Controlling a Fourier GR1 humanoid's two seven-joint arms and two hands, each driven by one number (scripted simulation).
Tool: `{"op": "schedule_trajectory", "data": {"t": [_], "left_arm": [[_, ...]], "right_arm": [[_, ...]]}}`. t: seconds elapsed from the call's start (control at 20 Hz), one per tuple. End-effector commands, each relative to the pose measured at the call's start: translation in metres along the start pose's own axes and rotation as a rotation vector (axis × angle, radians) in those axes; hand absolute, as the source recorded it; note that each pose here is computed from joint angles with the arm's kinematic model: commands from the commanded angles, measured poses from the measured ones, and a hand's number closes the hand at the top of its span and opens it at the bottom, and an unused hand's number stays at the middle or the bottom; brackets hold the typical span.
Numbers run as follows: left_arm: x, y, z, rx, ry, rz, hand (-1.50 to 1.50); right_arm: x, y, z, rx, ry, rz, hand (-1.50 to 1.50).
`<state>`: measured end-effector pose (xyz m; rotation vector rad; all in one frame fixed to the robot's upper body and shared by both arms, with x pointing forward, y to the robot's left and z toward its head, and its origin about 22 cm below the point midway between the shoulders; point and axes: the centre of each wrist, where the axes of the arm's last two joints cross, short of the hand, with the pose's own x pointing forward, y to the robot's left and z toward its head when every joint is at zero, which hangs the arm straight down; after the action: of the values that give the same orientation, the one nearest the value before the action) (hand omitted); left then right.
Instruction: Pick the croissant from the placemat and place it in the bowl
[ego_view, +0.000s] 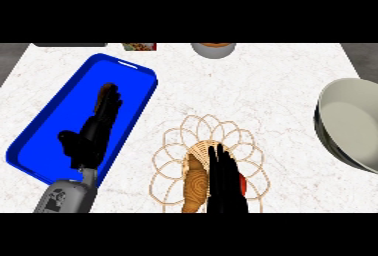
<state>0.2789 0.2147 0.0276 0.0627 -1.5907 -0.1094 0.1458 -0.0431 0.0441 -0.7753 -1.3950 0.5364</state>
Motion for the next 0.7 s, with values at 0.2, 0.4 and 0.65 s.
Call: {"op": "schedule_trajectory", "data": {"t": [0.2,0.4,0.65], "left_arm": [[0.007,0.016,0.002,-0.002,-0.015,-0.019,0.0],[0.007,0.014,0.0,-0.012,-0.012,0.001,0.0],[-0.004,-0.006,-0.002,0.004,-0.002,-0.009,0.0]], "right_arm": [[0.01,0.013,0.015,0.033,0.188,-0.204,-1.5],[0.005,0.025,0.007,0.034,0.189,-0.23,-1.5],[-0.005,0.031,0.0,0.01,0.193,-0.22,-1.5]]}}
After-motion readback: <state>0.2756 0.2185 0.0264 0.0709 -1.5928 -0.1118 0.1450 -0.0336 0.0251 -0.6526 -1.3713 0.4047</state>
